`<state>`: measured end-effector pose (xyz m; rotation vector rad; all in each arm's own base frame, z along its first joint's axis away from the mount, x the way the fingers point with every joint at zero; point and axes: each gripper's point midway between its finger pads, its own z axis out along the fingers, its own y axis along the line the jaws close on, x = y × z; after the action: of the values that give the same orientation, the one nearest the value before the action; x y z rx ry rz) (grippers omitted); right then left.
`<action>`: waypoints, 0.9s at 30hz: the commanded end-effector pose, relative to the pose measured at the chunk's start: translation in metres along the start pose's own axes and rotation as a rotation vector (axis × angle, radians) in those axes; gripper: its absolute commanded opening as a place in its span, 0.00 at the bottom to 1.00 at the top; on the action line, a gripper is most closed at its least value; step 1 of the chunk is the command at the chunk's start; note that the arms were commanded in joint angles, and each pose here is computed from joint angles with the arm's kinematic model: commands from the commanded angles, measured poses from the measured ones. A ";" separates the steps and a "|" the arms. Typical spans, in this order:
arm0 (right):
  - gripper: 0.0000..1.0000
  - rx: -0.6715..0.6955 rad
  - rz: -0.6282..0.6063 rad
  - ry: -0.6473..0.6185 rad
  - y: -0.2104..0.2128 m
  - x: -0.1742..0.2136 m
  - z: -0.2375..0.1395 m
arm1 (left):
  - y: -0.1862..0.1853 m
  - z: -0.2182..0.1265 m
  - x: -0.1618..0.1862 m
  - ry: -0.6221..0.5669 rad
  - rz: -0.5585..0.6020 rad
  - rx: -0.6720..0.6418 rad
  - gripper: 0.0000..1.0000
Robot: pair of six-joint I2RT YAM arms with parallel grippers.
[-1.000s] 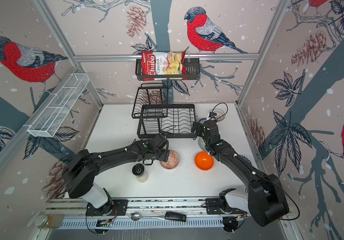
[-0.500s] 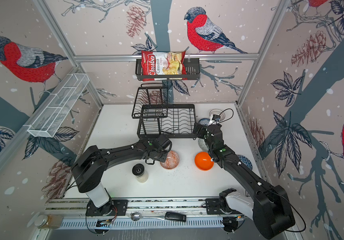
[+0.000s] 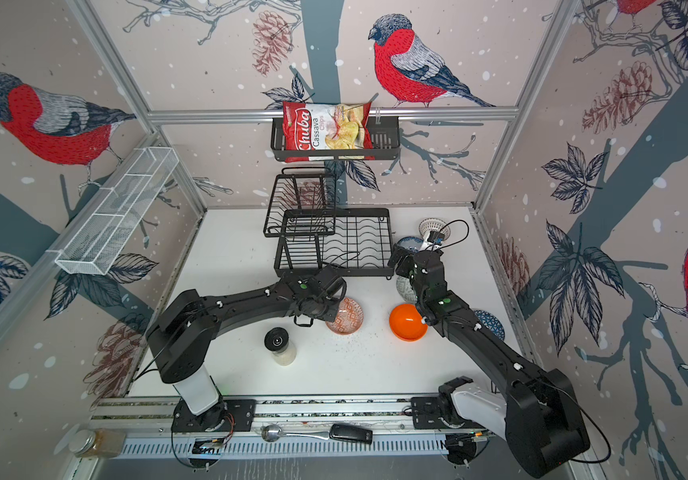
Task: Load the bowls into the dish rack
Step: 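Grasp the orange-patterned bowl rim with the left gripper and lift it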
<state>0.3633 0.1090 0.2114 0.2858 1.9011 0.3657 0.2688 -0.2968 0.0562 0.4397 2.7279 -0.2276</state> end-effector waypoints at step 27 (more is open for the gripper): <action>0.99 0.041 0.025 -0.030 -0.009 -0.002 0.001 | 0.002 -0.077 -0.034 -0.247 -0.003 0.079 0.00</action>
<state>0.3633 0.1035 0.2009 0.3123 1.9166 0.3328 0.2656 -0.2807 0.1193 0.3879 2.5696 -0.3199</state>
